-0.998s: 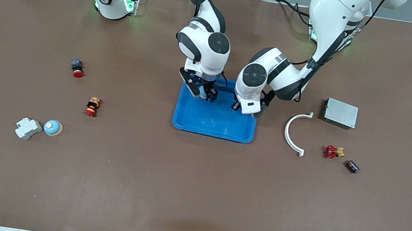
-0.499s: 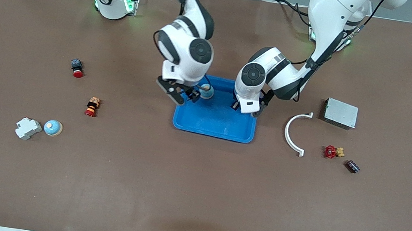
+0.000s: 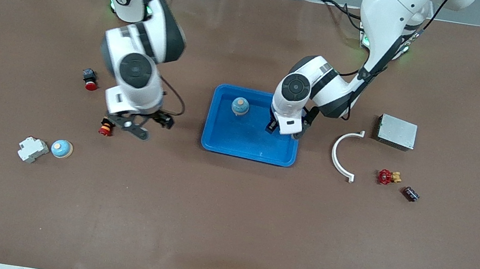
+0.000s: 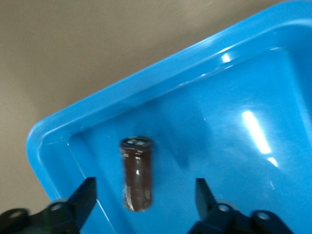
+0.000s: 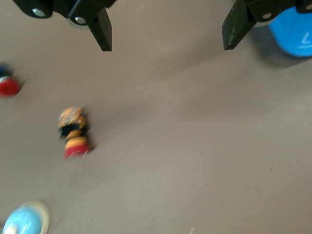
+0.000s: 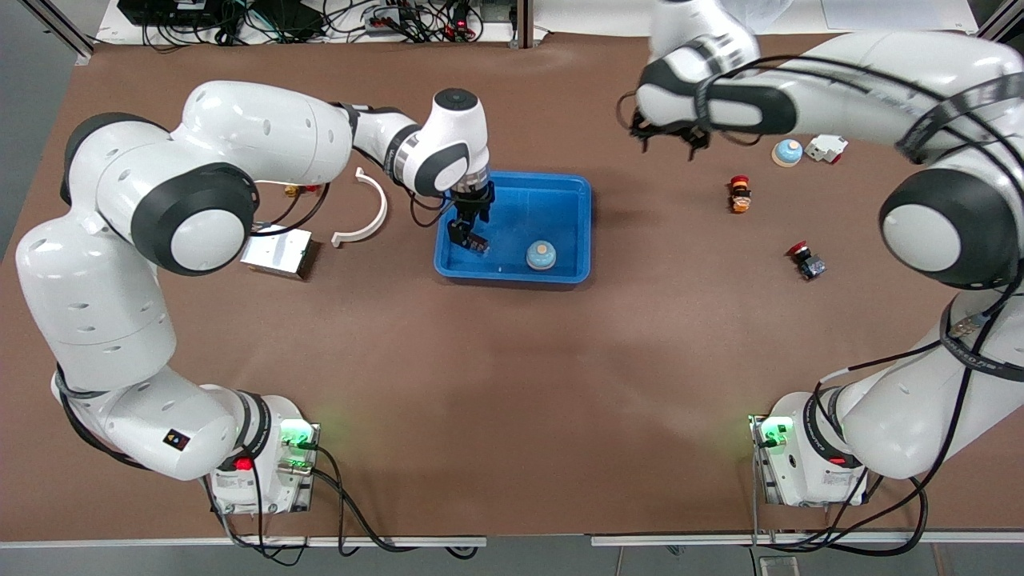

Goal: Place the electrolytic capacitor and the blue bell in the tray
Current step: 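Reach the right gripper to the second bell while the left gripper reaches capacitor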

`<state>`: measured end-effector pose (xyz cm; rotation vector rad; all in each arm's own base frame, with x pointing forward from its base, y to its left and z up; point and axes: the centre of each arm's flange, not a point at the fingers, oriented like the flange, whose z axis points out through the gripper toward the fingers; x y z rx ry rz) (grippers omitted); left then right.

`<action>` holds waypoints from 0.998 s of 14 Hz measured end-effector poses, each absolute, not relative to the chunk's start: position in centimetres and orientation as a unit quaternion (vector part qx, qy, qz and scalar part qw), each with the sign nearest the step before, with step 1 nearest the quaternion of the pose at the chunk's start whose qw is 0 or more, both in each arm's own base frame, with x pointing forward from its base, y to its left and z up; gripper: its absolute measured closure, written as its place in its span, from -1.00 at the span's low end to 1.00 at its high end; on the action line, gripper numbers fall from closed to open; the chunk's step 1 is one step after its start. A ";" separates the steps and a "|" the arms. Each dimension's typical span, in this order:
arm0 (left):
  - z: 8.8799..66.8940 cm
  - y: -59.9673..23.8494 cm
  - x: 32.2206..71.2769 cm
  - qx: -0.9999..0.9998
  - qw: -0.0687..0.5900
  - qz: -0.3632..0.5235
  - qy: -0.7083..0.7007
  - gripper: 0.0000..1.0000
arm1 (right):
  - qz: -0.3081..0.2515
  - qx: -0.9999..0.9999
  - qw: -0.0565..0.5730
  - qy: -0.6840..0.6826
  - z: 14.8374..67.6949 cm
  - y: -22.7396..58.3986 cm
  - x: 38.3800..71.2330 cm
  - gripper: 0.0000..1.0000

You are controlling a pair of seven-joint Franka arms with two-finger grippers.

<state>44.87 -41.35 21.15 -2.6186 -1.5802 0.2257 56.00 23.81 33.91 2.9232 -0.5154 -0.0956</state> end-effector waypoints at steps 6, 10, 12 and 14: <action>30.1 -37.8 52.5 -0.845 0.059 0.081 -0.525 -1.00 | -0.038 0.993 0.064 -0.094 34.8 8.9 60.2 -1.00; 33.3 -29.5 58.2 -0.874 0.052 0.077 -0.477 -1.00 | -0.006 0.997 0.051 -0.063 35.0 1.6 61.8 -1.00; 33.4 -24.4 60.3 -0.883 0.064 0.064 -0.461 -1.00 | 0.006 0.998 0.049 -0.051 34.2 -0.8 62.4 -1.00; 33.3 -19.5 62.0 -0.892 0.073 0.058 -0.443 -1.00 | 0.014 0.998 0.048 -0.043 32.7 -3.0 62.8 -1.00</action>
